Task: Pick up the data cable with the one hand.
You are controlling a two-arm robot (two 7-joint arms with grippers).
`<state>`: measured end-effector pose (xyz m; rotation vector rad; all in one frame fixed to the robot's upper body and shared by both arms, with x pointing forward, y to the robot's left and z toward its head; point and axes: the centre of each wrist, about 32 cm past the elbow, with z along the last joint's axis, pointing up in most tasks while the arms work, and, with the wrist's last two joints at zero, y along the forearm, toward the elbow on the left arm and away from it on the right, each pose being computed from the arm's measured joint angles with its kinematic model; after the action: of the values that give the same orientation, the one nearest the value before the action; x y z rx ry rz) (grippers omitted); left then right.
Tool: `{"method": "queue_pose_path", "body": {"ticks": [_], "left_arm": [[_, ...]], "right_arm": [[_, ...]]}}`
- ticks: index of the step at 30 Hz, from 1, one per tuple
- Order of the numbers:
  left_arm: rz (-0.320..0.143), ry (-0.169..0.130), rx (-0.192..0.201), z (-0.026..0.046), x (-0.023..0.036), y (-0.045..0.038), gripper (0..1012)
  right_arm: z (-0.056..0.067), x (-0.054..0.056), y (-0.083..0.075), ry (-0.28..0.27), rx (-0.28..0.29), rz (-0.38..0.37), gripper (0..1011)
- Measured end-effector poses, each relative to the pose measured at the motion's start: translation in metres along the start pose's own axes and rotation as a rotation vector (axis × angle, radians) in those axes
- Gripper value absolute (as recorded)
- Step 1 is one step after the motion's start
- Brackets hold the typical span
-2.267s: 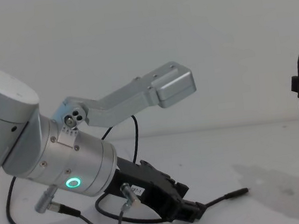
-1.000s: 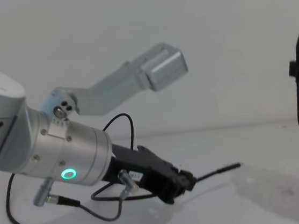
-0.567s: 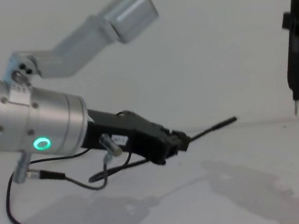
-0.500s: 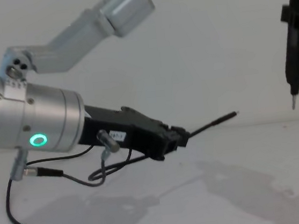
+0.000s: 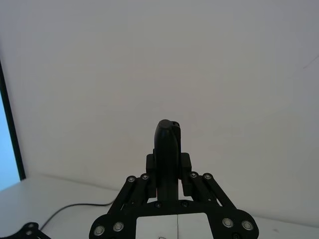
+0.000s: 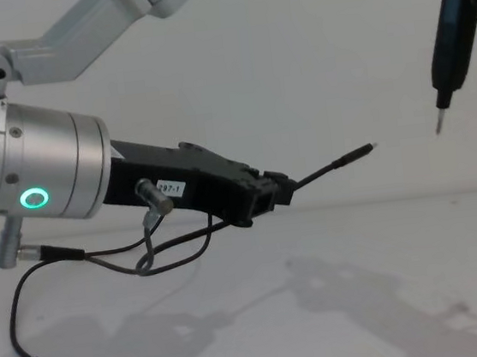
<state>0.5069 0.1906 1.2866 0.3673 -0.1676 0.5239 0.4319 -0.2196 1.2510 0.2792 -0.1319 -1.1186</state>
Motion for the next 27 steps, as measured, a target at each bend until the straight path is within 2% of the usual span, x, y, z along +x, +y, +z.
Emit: {"method": "queue_pose_path", "body": {"ticks": [13,27], "left_arm": [[0.003,0.001,-0.015,0.0022,-0.0002,0.0045,39],[0.003,0.000,-0.020,0.0030,-0.0003,0.0060,40]], "right_arm": [[-0.002,-0.004,0.008,0.078,0.029,0.019,268],[-0.010,0.000,0.017,0.107,0.026,0.032,268]]}}
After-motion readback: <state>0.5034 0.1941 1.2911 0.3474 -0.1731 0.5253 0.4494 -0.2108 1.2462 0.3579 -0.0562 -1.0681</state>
